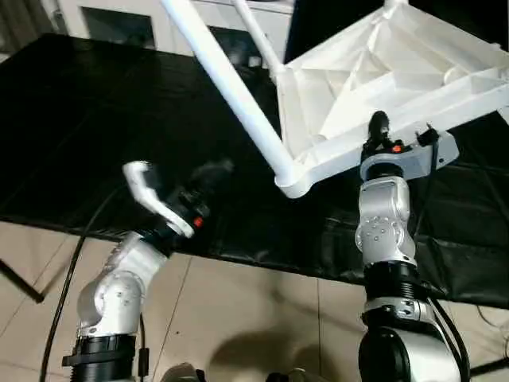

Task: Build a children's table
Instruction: Flip table

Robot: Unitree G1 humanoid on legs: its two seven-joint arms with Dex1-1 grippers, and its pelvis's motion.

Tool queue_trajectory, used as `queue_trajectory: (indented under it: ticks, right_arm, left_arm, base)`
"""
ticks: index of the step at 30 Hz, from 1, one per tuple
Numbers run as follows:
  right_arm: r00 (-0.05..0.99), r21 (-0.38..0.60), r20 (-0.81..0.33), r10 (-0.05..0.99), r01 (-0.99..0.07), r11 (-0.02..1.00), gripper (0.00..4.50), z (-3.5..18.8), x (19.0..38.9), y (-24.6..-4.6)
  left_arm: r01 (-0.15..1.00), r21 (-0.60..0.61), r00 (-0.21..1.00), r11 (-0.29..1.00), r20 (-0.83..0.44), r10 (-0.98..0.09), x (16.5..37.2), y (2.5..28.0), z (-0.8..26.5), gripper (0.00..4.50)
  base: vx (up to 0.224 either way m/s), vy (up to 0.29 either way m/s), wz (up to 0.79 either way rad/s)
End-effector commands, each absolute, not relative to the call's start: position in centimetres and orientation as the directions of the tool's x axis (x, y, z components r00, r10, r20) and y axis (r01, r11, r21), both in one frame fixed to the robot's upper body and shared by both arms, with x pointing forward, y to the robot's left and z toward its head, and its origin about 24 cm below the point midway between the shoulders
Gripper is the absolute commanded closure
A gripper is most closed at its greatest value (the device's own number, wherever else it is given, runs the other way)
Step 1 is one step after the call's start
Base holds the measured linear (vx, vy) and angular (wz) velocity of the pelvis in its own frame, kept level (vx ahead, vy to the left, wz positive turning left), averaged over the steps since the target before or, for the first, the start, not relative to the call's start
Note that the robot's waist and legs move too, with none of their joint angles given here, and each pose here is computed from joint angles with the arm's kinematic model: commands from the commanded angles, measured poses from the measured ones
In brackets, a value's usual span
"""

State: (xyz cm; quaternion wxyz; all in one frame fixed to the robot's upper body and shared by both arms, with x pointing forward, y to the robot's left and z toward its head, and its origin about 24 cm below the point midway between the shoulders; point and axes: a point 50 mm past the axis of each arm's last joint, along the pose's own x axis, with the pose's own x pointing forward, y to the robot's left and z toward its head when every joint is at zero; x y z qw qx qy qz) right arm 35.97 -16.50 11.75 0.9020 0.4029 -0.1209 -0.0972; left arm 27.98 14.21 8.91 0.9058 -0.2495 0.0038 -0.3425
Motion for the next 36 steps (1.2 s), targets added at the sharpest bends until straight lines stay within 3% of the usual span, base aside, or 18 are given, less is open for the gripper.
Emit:
queue_trajectory:
  ticks: [1,5,8,10,14,16,19,31,36]
  right_arm:
    - [0.900,0.660,0.328,-0.288,0.000,0.751,2.51,15.4,35.9,-17.2]
    - [0.896,0.607,0.353,-0.270,0.000,0.795,2.51,15.8,35.9,-17.1]
    - [0.895,0.553,0.368,-0.251,0.006,0.833,2.51,16.1,35.8,-17.0]
    - [0.892,0.502,0.384,-0.237,0.014,0.865,2.51,16.4,35.8,-17.0]
    - [0.888,0.462,0.397,-0.232,0.025,0.886,2.51,16.7,35.7,-17.0]
    - [0.886,0.420,0.404,-0.226,0.040,0.907,2.52,16.8,35.7,-17.0]
    - [0.884,0.359,0.411,-0.222,0.067,0.931,2.53,17.0,35.8,-17.0]
    - [0.890,0.089,0.414,-0.191,0.170,0.982,2.54,17.4,35.9,-16.6]
    - [0.903,0.034,0.387,-0.188,0.189,0.981,2.54,16.8,35.9,-16.1]
  left_arm:
    - [0.674,-0.321,0.729,0.666,0.142,-0.669,27.6,13.6,9.3,1.15]
    - [0.700,-0.151,0.713,0.698,0.119,-0.691,27.0,13.6,9.6,1.27]
    - [0.690,0.017,0.719,0.724,0.100,-0.688,26.8,13.8,10.0,0.73]
    - [0.687,0.108,0.714,0.719,0.085,-0.695,26.6,13.8,10.1,0.77]
    - [0.691,0.137,0.709,0.710,0.065,-0.702,26.4,13.6,9.9,0.26]
    - [0.689,0.156,0.710,0.708,0.057,-0.702,26.3,13.5,9.7,0.38]
    - [0.694,0.167,0.702,0.701,0.060,-0.709,26.1,13.2,9.8,0.02]
    - [0.622,0.302,0.736,0.723,0.088,-0.671,27.1,13.3,12.2,0.00]
    - [0.575,0.381,0.749,0.724,0.110,-0.654,28.0,13.5,14.2,0.00]
  base:
    - [0.000,0.000,0.00]
    - [0.000,0.000,0.00]
    - [0.000,0.000,0.00]
    - [0.000,0.000,0.00]
    - [0.000,0.000,0.00]
    - [0.000,0.000,0.00]
    - [0.000,0.000,0.00]
    - [0.000,0.000,0.00]
    - [0.000,0.000,0.00]
